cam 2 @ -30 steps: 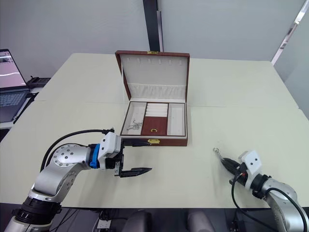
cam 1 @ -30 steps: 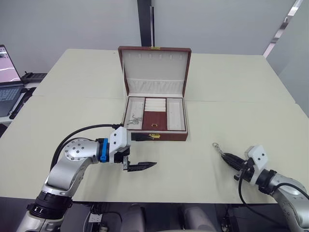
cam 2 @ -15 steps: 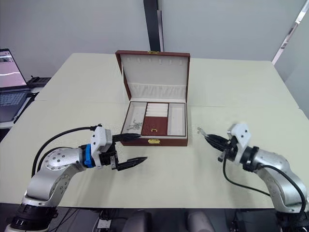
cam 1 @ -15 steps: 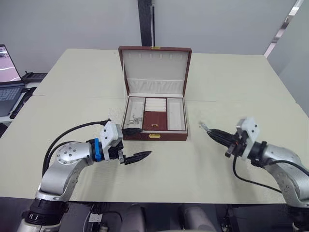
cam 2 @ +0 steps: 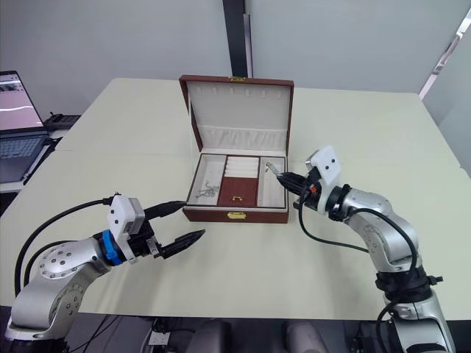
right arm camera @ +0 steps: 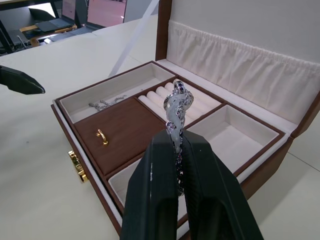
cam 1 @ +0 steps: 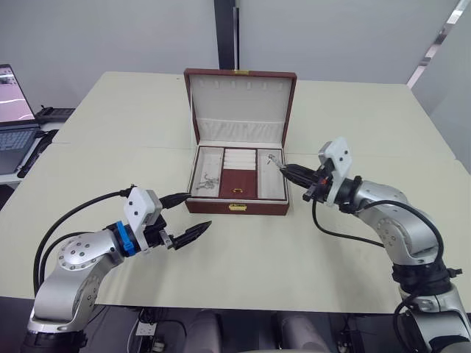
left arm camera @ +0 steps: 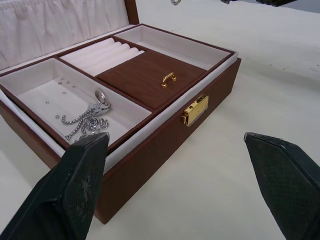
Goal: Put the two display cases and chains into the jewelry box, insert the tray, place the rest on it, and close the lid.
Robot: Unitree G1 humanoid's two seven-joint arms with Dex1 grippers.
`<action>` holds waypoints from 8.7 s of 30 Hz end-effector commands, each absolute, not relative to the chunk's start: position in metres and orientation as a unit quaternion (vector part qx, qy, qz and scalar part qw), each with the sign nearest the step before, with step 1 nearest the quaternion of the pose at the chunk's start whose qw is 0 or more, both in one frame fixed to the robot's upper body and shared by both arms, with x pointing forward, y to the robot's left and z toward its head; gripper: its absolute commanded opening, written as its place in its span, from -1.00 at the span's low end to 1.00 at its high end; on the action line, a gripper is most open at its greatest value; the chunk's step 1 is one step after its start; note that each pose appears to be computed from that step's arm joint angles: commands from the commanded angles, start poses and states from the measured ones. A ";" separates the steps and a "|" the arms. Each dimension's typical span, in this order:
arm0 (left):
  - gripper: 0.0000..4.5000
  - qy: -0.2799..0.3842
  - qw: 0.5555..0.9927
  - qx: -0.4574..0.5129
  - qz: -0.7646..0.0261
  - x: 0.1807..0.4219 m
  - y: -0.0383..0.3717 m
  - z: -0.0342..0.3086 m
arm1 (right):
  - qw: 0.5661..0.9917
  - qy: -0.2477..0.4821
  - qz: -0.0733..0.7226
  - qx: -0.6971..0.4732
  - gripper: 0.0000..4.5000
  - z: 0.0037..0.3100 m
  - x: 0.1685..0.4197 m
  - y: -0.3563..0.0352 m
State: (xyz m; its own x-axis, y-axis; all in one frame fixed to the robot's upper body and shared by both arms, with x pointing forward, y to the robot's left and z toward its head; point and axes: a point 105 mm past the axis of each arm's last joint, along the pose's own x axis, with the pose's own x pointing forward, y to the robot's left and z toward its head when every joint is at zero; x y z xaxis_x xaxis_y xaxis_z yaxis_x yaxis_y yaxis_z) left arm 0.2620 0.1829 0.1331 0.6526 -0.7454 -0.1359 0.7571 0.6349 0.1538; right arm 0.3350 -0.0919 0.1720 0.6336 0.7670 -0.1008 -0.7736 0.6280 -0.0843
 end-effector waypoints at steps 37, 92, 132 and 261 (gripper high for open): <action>1.00 0.006 0.912 0.102 -0.396 0.258 0.182 0.144 | 0.904 0.023 0.421 -0.066 0.97 0.180 0.347 -0.079; -1.00 0.049 0.950 0.080 -0.298 0.397 0.210 0.131 | 0.920 0.043 0.359 -0.150 -0.99 0.124 0.413 -0.142; -1.00 0.139 0.891 0.048 -0.429 0.284 0.174 0.100 | 0.841 0.091 0.530 -0.057 -0.99 0.109 0.285 -0.090; 1.00 0.046 0.982 0.059 -0.172 0.285 0.314 0.130 | 0.910 0.044 0.393 -0.122 0.97 0.130 0.333 -0.236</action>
State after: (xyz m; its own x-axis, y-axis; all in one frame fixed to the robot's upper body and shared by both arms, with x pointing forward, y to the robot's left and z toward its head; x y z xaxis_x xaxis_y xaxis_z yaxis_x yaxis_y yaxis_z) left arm 0.2840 0.3064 0.1269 0.9330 -0.3416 -0.1131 0.3499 0.9346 0.0636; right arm 0.3327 -0.2305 0.1120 0.6553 0.7243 -0.2146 -0.7534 0.6470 -0.1171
